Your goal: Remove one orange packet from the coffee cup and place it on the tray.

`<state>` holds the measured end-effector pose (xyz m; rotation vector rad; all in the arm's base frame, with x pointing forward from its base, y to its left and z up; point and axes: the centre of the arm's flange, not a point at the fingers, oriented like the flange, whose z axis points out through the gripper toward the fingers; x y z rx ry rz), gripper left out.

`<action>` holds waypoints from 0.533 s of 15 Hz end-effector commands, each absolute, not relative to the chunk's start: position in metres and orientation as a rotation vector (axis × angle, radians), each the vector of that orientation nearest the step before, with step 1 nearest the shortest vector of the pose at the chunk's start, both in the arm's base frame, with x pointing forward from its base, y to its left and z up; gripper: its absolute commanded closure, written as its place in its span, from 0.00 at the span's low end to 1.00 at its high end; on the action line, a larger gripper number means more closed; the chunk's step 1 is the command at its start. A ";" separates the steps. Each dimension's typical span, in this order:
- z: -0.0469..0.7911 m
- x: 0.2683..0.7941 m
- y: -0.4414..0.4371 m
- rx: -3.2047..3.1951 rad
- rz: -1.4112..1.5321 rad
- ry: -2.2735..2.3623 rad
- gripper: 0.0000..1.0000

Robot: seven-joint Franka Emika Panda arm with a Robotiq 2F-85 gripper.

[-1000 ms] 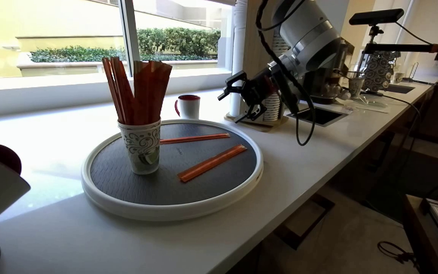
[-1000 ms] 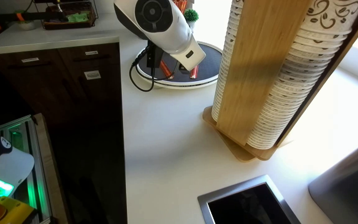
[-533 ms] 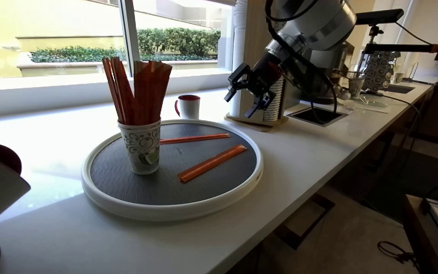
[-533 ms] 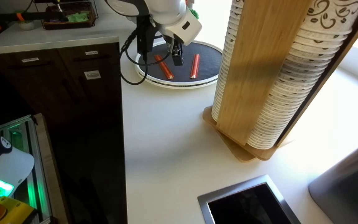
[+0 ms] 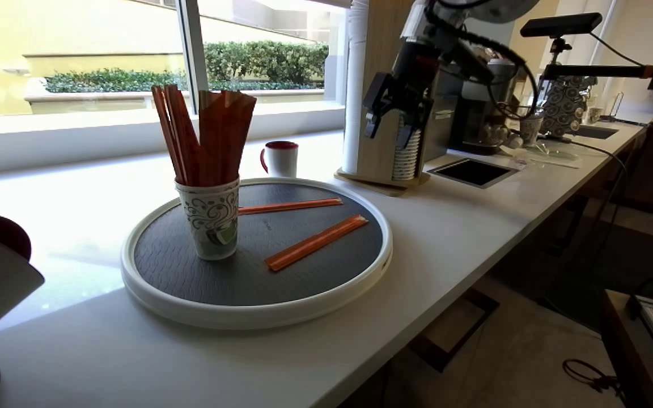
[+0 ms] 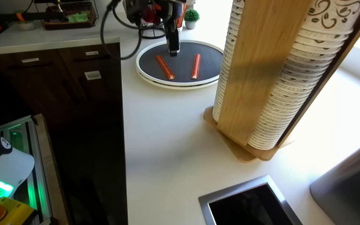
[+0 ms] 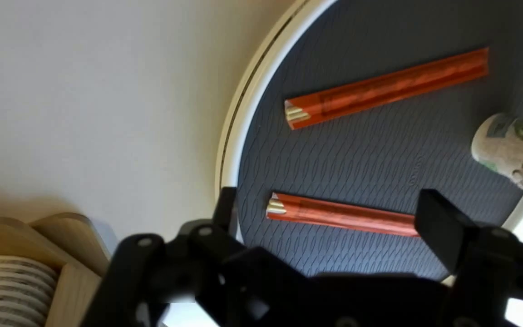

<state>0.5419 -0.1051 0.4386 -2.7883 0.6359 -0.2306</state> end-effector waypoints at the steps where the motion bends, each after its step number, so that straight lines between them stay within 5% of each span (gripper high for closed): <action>1: 0.525 0.520 -0.068 -2.852 -0.030 0.542 0.00; 8: 0.610 0.474 0.001 -3.103 -0.040 0.430 0.00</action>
